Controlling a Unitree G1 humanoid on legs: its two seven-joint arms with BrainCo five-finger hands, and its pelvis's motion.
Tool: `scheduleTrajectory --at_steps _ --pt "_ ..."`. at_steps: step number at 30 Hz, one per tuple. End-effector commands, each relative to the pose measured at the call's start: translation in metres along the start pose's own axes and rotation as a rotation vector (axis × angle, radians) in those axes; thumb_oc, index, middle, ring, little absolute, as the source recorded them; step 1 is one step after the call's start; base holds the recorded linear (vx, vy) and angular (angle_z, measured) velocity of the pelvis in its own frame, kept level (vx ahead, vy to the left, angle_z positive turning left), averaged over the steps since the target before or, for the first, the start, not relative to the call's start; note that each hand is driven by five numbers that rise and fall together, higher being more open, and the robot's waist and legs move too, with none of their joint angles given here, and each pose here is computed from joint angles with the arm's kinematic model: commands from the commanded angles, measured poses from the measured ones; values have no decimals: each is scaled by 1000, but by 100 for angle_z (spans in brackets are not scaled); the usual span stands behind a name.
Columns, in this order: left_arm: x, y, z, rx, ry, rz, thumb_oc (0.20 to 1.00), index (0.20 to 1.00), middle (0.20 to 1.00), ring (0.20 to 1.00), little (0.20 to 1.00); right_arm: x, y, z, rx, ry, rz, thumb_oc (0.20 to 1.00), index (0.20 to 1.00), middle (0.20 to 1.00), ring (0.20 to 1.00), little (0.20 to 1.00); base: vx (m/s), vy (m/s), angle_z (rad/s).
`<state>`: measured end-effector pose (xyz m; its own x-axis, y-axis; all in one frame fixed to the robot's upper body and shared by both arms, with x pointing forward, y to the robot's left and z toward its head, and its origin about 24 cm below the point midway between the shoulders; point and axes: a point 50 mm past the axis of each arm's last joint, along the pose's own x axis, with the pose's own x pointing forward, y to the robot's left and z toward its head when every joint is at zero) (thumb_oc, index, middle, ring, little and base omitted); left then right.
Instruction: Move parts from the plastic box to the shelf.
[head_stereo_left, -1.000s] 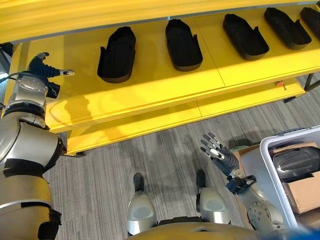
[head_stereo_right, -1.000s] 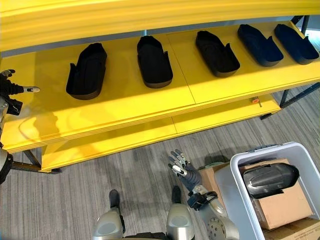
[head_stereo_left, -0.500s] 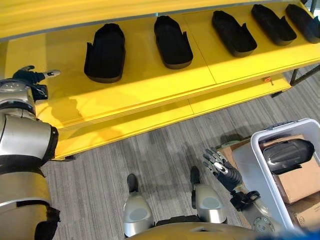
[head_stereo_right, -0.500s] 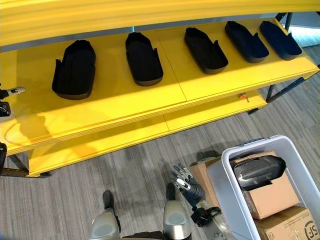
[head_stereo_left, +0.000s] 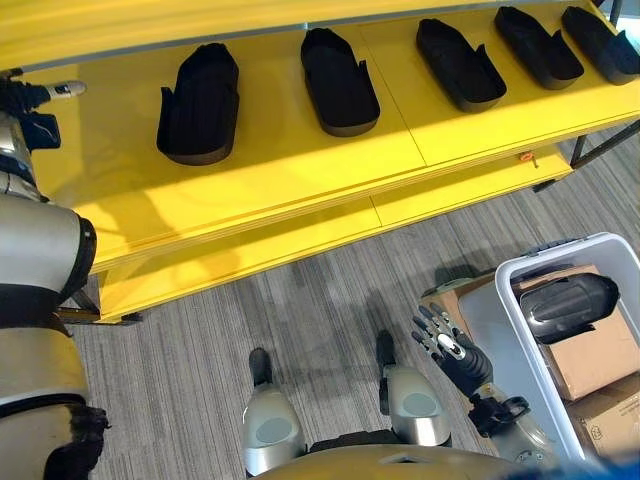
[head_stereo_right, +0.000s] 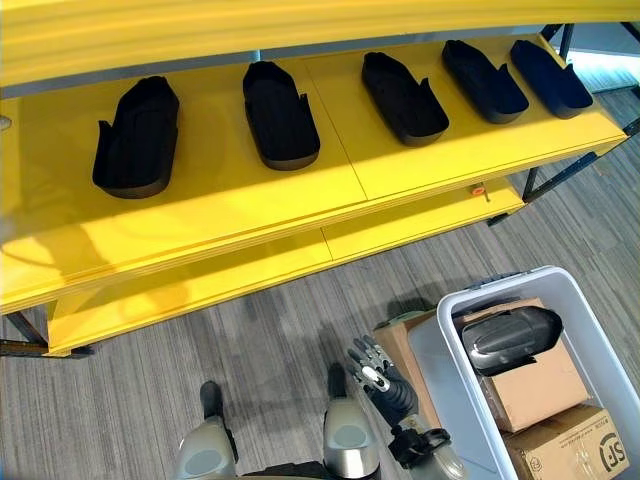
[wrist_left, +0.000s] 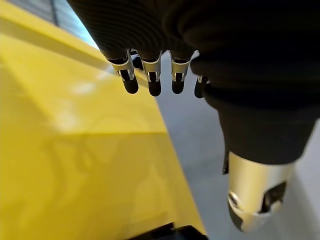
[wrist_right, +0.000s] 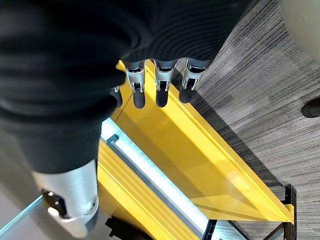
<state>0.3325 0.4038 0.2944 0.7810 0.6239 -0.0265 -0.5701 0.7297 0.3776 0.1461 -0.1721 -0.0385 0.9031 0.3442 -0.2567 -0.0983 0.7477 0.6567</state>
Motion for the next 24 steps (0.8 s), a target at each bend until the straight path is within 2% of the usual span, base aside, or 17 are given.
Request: scheduleTrajectory --at_steps 1,5,10,15,24 --pt "-14 58 29 -57 -73 158 1000 1000 1000 1000 1000 -6 -5 17 -14 -99 2 1000 1000 1000 1000 1000 0 0 0" --pt "-17 56 44 -25 -71 149 1000 1000 1000 1000 1000 -12 -10 14 3 -102 -18 1000 1000 1000 1000 1000 0 -9 2" --pt "-18 57 45 -93 -53 139 1000 1000 1000 1000 1000 -16 -11 9 25 -102 -31 1000 1000 1000 1000 1000 11 -24 -2" --pt "-15 57 27 -147 13 129 1000 1000 1000 1000 1000 -17 -14 6 50 -90 -34 1000 1000 1000 1000 1000 21 -20 -4" --pt "-11 39 18 -89 71 52 1000 1000 1000 1000 1000 -22 -20 -1 86 -69 -48 1000 1000 1000 1000 1000 0 0 0"
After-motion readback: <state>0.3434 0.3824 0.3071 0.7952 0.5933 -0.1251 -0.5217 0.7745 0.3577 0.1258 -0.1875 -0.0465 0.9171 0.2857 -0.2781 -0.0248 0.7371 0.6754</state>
